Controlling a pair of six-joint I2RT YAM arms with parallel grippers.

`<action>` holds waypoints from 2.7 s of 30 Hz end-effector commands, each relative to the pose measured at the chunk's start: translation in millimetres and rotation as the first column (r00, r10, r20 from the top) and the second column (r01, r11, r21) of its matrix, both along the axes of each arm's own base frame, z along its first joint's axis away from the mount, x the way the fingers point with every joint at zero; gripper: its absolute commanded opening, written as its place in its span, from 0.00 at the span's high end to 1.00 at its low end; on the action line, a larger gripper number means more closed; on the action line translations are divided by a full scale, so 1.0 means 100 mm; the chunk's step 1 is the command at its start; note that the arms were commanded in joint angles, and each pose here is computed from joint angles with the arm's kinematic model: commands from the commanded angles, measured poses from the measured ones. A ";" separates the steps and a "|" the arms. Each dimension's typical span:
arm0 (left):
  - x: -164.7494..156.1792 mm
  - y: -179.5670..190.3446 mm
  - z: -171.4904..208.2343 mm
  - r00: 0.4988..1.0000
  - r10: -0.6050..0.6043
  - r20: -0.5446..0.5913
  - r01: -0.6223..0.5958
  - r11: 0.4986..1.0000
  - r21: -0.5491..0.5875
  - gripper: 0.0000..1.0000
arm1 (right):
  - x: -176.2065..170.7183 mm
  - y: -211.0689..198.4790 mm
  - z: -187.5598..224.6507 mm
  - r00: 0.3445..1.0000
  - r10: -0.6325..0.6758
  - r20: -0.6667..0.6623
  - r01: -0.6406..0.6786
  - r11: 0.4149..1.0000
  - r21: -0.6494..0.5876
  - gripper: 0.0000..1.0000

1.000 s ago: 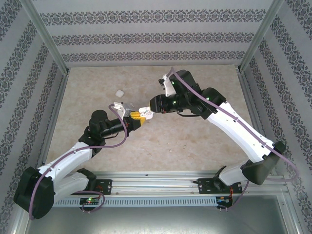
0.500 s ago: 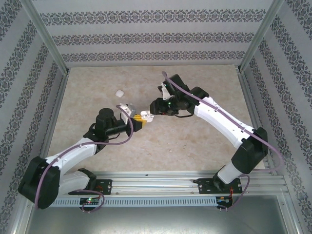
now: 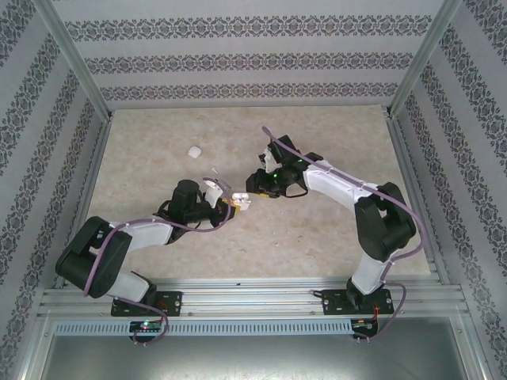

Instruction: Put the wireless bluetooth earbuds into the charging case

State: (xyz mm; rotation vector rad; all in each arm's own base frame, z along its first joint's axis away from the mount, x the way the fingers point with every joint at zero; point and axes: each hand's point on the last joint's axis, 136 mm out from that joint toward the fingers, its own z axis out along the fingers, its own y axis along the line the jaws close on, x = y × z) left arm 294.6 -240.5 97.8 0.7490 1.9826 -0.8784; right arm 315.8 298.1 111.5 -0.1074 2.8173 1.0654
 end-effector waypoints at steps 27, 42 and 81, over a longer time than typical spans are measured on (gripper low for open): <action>0.09 0.05 -0.23 0.999 0.031 0.034 -0.032 0.999 0.028 1.00 | -0.08 -0.26 -0.68 0.991 -0.058 -0.121 0.048 0.996 -0.079 0.70; 0.06 0.01 -0.15 0.999 0.001 0.045 -0.001 1.000 0.005 1.00 | -0.03 -0.14 -0.30 1.000 0.009 -0.016 -0.008 0.998 0.054 0.65; -0.28 0.08 1.09 0.918 -0.023 0.396 0.082 0.988 -0.134 1.00 | -0.56 -0.34 1.44 0.980 -0.089 0.177 0.063 0.987 0.151 0.52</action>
